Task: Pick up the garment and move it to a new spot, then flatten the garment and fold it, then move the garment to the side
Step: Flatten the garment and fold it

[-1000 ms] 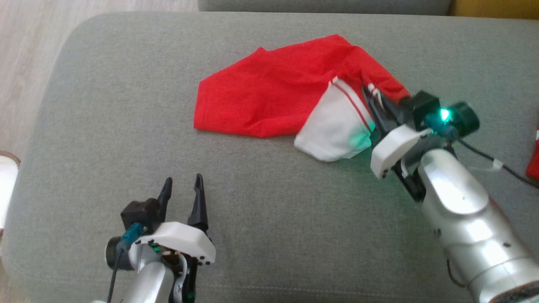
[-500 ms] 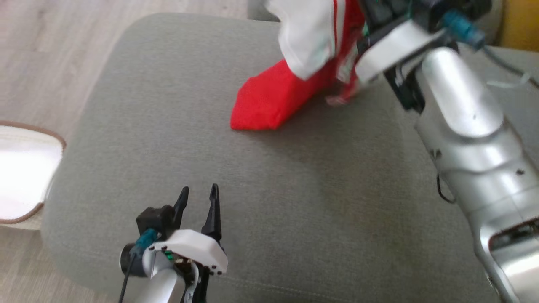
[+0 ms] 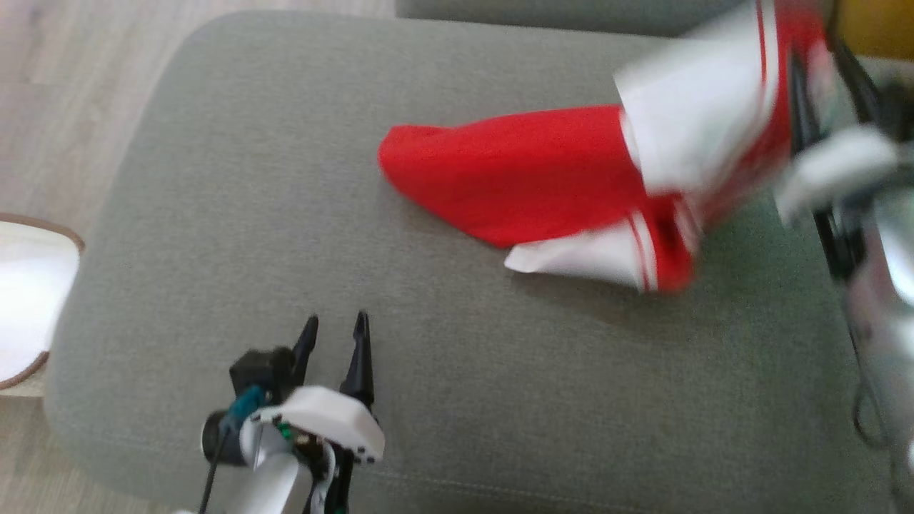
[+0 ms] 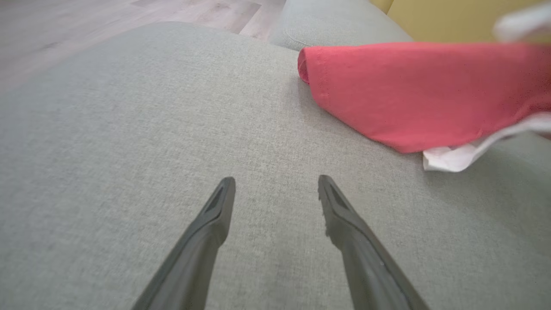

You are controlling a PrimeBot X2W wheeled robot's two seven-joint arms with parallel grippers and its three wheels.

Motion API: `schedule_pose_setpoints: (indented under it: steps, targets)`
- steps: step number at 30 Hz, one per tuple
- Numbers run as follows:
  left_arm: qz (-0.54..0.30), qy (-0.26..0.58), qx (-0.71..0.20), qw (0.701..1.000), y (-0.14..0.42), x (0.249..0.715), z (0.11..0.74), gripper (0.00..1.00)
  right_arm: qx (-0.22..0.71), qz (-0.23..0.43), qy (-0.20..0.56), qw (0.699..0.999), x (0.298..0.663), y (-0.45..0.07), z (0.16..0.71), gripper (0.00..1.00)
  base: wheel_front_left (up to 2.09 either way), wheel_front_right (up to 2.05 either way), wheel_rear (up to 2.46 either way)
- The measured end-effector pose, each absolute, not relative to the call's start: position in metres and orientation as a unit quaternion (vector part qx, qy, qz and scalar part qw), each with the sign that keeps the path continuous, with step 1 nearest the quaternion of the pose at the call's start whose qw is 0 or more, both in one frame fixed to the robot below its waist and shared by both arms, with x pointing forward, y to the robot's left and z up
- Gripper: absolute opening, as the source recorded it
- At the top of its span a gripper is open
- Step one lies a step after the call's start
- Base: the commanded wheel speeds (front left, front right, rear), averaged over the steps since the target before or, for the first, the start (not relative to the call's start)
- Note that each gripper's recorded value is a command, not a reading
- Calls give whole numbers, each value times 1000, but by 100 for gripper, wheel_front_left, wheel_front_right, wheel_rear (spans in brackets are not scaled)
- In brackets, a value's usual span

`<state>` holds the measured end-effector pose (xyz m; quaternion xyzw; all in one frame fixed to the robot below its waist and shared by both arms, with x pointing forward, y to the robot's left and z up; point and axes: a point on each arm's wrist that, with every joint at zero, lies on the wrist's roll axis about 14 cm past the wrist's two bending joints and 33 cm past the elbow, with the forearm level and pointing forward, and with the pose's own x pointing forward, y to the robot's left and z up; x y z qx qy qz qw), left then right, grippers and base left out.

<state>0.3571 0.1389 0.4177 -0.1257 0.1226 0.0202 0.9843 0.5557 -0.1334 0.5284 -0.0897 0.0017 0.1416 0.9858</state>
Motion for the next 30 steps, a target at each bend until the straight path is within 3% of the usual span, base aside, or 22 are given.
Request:
schedule_pose_setpoints:
  steps: [6, 12, 23, 30]
  targets:
    - [-6, 125, -120, 985, 124, 375, 416, 100, -72, 73, 74, 992, 526, -191, 468, 100, 0, 0, 0]
    - [-23, 135, -120, 983, 113, 379, 410, 100, -55, 67, 76, 993, 510, -188, 457, 100, 0, 0, 0]
    - [-31, 135, -119, 983, 109, 381, 410, 100, -50, 171, 90, 980, 483, -104, 434, 100, 0, 0, 0]
    - [-22, 136, -119, 983, 115, 378, 409, 100, -70, 208, 123, 968, 474, -84, 412, 100, 0, 0, 0]
